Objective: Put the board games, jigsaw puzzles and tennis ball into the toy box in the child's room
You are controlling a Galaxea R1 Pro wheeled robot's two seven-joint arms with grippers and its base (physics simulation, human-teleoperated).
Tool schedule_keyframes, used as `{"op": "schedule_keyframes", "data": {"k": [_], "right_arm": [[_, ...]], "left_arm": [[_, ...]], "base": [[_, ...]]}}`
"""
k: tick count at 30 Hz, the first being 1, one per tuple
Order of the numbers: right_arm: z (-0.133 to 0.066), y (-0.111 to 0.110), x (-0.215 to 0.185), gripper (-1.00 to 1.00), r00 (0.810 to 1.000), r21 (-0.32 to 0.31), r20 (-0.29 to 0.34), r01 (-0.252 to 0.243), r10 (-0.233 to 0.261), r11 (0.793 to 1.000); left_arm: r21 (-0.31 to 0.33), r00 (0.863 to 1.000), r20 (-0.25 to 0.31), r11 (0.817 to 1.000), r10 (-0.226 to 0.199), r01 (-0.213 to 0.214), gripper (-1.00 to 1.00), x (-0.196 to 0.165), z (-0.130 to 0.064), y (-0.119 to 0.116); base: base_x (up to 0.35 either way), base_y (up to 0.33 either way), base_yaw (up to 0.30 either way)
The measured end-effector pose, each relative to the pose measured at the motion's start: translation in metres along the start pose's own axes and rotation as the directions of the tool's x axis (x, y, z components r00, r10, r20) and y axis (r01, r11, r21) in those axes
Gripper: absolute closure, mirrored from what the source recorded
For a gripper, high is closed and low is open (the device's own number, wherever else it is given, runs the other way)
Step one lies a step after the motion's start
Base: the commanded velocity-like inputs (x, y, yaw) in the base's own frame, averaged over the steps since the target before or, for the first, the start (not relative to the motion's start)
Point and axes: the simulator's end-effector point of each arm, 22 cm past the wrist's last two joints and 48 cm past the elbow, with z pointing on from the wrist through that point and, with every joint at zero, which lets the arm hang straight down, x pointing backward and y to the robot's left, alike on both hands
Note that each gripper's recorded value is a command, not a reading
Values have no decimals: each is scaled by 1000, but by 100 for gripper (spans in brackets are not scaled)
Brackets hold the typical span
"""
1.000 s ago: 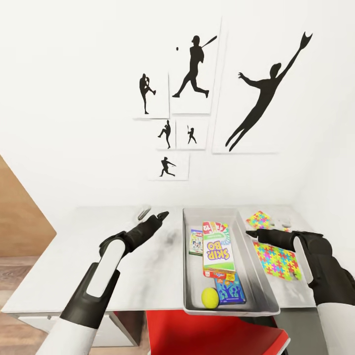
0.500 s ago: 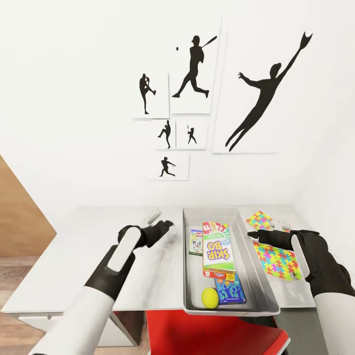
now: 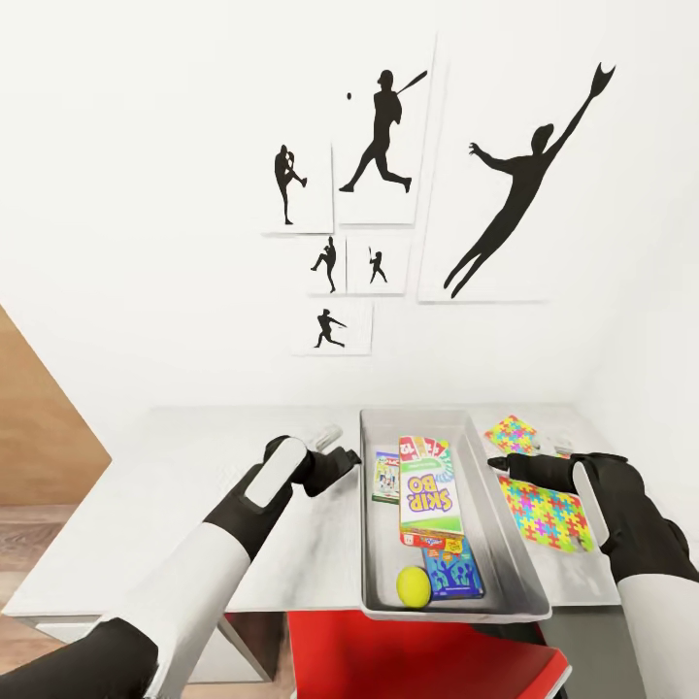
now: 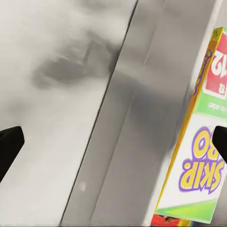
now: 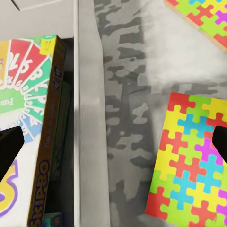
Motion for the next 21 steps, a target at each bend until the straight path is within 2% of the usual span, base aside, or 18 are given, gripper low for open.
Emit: {"op": "schedule_keyframes", "data": {"k": [6, 9, 15, 21], "right_arm": [[1, 1, -2, -100, 1000, -1, -1, -3, 3, 1000], [3, 0, 0, -100, 1000, -1, -7, -6, 6, 1000], [3, 1, 1, -100, 1000, -2, -9, -7, 7, 1000], [4, 2, 1, -100, 1000, -4, -9, -8, 8, 1000]], "left_arm": [[8, 999, -27, 1000, 19, -19, -100, 9, 2, -8], [45, 998, -61, 999, -5, 8, -100, 18, 3, -19], [59, 997, -74, 998, -14, 18, -100, 22, 3, -23], [67, 996, -83, 998, 11, -6, -100, 29, 3, -29]], "base": [[0, 0, 0], [0, 0, 0], [0, 0, 0], [0, 0, 0]]}}
